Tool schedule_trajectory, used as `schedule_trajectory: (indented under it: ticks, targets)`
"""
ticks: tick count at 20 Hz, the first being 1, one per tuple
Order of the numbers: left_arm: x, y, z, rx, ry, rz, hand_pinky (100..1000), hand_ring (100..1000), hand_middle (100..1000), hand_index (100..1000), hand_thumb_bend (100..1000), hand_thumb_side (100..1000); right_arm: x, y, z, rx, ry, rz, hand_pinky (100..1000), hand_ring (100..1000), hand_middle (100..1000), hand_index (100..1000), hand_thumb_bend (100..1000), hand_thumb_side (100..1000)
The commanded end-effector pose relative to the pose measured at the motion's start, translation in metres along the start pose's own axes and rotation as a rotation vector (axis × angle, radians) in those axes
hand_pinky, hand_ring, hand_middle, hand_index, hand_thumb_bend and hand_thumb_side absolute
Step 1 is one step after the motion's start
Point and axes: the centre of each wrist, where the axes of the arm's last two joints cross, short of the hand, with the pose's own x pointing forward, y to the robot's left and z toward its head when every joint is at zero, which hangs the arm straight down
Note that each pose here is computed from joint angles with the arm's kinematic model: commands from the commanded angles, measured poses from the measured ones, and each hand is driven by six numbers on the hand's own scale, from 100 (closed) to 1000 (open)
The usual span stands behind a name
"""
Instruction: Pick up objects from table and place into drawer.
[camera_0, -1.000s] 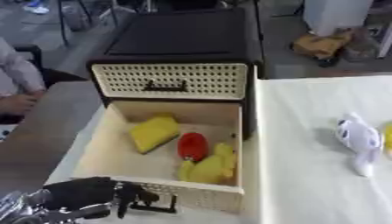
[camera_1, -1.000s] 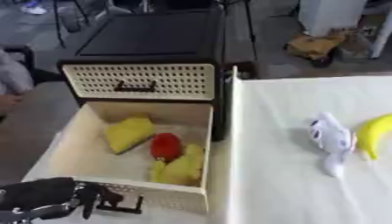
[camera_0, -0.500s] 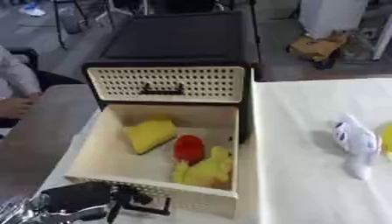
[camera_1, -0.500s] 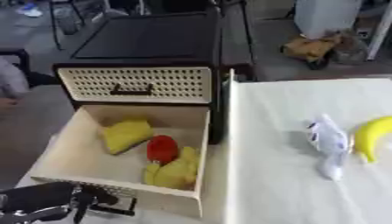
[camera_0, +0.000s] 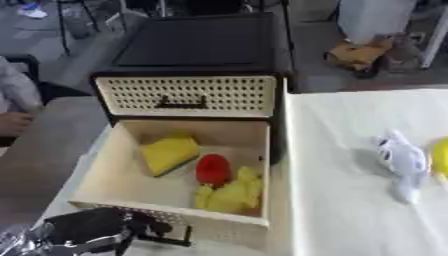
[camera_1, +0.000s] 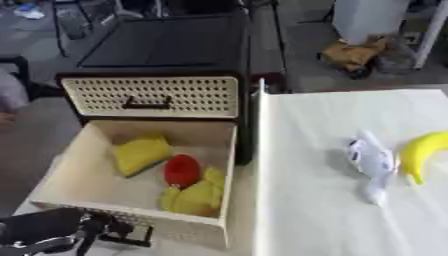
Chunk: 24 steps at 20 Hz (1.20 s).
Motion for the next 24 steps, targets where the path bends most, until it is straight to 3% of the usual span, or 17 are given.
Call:
schedule_trajectory:
  ticks: [1,6,9,17,24]
  targets:
    - [-0.004,0.013,0.006,0.043,0.012,-0.022,262,401,924,1000,100,728,0.008,0.001,-0.007,0.017,-0.030,0.014,729,845,600,691,294,1000]
    - [-0.011,0.011,0.005,0.064,0.016,-0.001,250,382,909,1000,100,728,0.008,0.001,-0.007,0.016,-0.027,0.011,730,846,600,690,297,1000]
    - [-0.012,0.012,0.004,0.088,-0.012,0.021,242,368,893,1000,100,697,0.008,0.001,-0.007,0.019,-0.025,0.009,730,846,600,690,299,1000]
    - [-0.008,0.021,0.006,0.166,-0.111,0.074,240,356,865,1000,100,716,0.007,0.002,-0.007,0.023,-0.020,0.003,730,846,598,690,299,1000]
    - [-0.024,0.023,0.008,0.126,-0.007,0.084,231,356,874,1000,100,701,0.007,0.003,-0.008,0.028,-0.022,-0.003,732,848,597,690,302,1000]
